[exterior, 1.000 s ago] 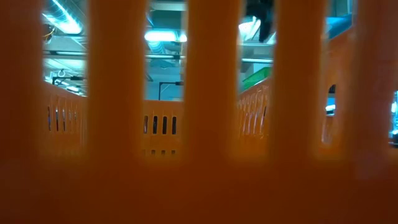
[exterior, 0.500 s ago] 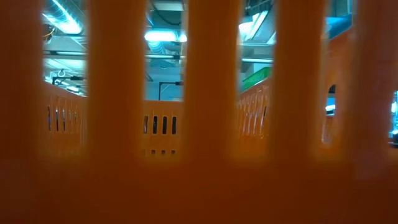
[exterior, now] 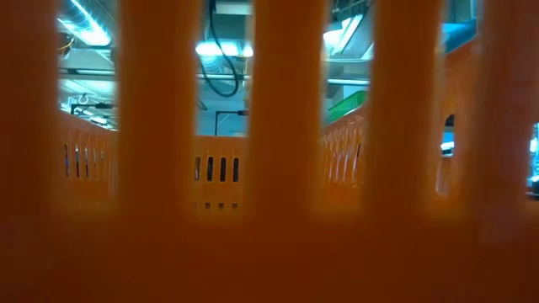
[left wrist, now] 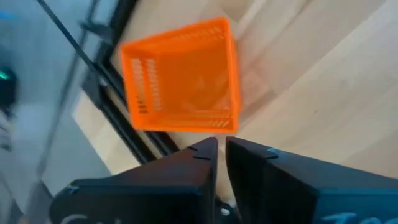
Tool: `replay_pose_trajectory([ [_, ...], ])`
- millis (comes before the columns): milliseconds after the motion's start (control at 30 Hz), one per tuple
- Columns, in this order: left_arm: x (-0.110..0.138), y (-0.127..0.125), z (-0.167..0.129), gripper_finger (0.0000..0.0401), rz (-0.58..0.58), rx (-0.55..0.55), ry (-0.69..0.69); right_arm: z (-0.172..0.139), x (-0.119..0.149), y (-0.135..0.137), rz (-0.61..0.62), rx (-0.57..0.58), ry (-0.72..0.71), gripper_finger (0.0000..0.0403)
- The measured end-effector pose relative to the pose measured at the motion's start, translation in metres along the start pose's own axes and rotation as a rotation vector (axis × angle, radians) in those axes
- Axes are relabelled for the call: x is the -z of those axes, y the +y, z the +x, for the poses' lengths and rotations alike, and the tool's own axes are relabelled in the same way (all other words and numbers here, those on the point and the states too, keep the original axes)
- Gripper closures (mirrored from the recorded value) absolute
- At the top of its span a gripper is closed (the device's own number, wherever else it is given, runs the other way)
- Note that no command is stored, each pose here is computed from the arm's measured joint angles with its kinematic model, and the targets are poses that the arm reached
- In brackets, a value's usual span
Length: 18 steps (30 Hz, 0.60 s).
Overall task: Stack baskets on shelf by color
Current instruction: Put the top orange bin on the shelf
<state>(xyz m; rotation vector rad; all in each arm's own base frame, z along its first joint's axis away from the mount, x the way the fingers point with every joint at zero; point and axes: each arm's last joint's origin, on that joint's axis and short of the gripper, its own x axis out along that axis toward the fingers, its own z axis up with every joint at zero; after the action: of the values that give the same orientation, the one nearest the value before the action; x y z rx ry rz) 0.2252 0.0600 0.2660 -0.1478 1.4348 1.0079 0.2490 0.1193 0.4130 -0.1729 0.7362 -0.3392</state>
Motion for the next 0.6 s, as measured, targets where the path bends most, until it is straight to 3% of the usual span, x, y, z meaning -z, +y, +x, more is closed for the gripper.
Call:
replay_pose_trajectory([
  [200, -0.008, -0.004, 0.016, 0.034, 0.001, 0.113, -0.006, 0.0, 0.0, 0.0, 0.0, 0.003, 0.0, 0.0403],
  [433, -0.016, -0.001, 0.043, 0.0337, -0.047, 0.204, -0.014, 0.0, 0.0, 0.0, 0.002, 0.003, 0.001, 0.0403],
  [600, -0.016, 0.004, 0.065, 0.034, -0.063, 0.198, -0.016, 0.0, 0.0, 0.0, 0.004, 0.003, 0.002, 0.0403],
])
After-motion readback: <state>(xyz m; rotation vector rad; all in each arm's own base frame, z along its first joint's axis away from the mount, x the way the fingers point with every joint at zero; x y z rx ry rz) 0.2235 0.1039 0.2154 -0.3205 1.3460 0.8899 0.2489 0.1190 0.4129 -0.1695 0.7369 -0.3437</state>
